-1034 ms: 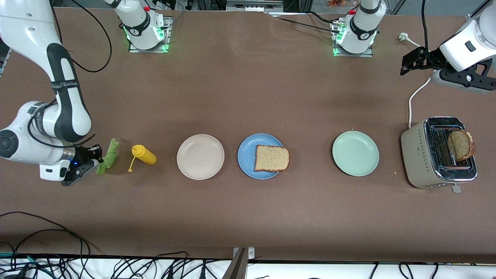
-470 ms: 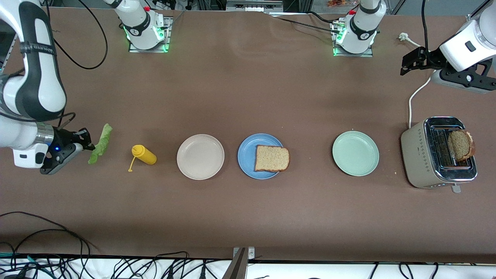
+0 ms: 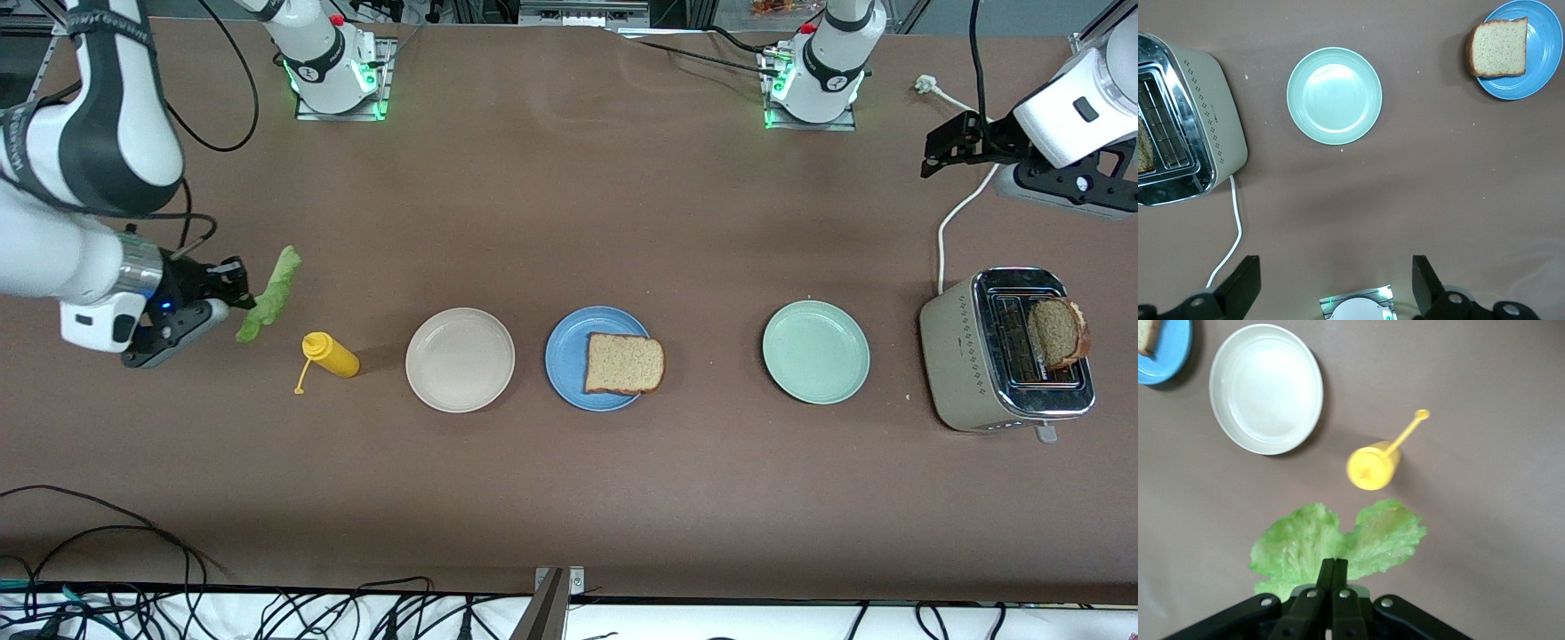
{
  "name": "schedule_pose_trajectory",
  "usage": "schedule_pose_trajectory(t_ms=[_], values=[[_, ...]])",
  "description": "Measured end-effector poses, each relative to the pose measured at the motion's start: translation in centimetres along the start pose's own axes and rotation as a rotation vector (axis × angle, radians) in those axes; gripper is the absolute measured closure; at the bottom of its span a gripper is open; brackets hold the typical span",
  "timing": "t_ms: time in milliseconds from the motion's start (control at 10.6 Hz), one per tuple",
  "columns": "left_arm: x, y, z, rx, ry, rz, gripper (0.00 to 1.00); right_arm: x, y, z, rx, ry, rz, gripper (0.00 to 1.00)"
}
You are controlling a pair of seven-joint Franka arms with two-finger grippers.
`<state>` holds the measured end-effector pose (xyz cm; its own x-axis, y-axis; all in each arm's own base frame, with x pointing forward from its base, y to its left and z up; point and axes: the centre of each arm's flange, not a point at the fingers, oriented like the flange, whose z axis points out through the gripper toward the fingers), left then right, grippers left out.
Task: Make sandwich in blue plate with both arms
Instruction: 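Lift the lettuce with the right gripper and carry it past the mustard, then lower the lettuce onto the bread on the blue plate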
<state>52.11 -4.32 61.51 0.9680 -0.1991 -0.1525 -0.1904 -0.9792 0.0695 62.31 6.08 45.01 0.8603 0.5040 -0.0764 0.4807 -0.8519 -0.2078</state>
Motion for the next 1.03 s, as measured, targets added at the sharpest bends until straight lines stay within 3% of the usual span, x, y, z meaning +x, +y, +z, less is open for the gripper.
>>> schedule_pose_trajectory(t_ms=[376, 658, 1034], values=[[0.1, 0.0, 0.1, 0.000, -0.001, 0.000, 0.00, 2.7, -9.3, -0.5, 0.017, -0.022, 0.142, 0.99], [0.1, 0.0, 0.1, 0.000, -0.001, 0.000, 0.00, 5.4, -15.7, 0.7, -0.026, -0.033, 0.219, 0.99], [0.2, 0.0, 0.1, -0.001, -0.002, 0.000, 0.00, 10.8, -25.5, 4.7, -0.026, -0.026, 0.365, 0.99]])
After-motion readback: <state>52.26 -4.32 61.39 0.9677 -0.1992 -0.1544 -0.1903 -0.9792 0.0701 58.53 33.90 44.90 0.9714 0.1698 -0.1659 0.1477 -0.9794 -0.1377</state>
